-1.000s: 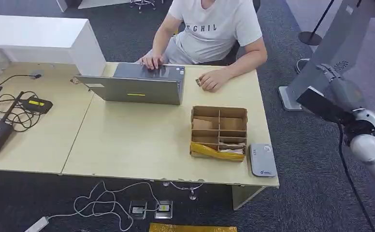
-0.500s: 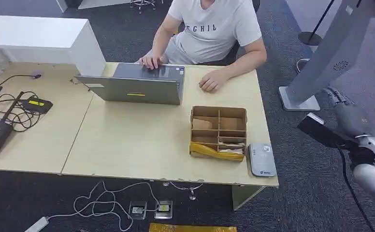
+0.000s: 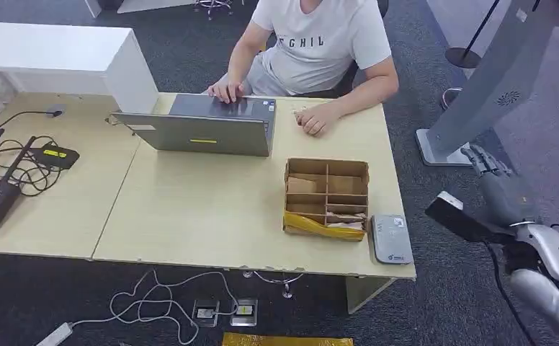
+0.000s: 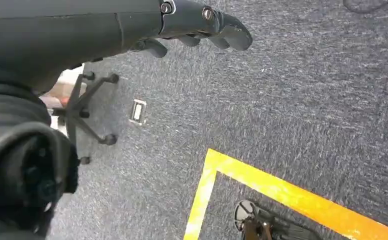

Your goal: Pass the card to the sensor for recognition and then transmit it.

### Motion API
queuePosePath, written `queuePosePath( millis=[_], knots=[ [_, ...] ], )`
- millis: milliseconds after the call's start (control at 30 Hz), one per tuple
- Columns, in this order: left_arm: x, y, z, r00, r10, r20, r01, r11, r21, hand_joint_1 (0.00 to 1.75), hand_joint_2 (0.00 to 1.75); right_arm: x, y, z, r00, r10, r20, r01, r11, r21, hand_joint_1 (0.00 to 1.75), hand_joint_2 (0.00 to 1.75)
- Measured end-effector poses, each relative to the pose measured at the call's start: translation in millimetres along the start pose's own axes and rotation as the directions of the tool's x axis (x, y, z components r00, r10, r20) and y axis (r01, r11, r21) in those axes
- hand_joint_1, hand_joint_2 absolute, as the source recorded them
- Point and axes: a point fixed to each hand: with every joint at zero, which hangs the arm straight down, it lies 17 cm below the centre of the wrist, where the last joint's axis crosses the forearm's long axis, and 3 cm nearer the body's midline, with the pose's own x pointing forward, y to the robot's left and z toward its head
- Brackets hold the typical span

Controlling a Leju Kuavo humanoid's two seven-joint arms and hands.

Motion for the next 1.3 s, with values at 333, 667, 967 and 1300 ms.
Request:
queuePosePath(
  millis=[333, 667, 967, 1300],
  knots=[
    [-2.4, -4.4, 1.5, 1.0, 0.008, -0.019, -0.008, 1.0, 0.004, 0.0, 0.0, 50.0, 44.6, 14.2, 0.998, -0.002, 0.057, 0.003, 1.0, -0.016, 0.0, 1.75],
    [-3.5, -7.1, 2.5, 1.0, 0.011, -0.027, -0.011, 1.0, 0.01, 0.0, 0.0, 97.8, 71.1, 8.8, 0.993, -0.032, 0.115, 0.032, 0.999, 0.004, 0.0, 1.75],
    [-3.5, -8.4, 2.8, 1.0, 0.011, -0.026, -0.011, 1.0, 0.007, 0.0, 0.0, 111.9, 82.9, 5.8, 0.992, -0.063, 0.106, 0.061, 0.998, 0.016, 0.0, 1.75],
    [-3.6, -8.1, 2.7, 1.0, 0.011, -0.027, -0.011, 1.0, 0.008, 0.0, 0.0, 135.9, 86.6, -1.0, 0.989, -0.089, 0.118, 0.086, 0.996, 0.03, 0.0, 1.75]
  ],
)
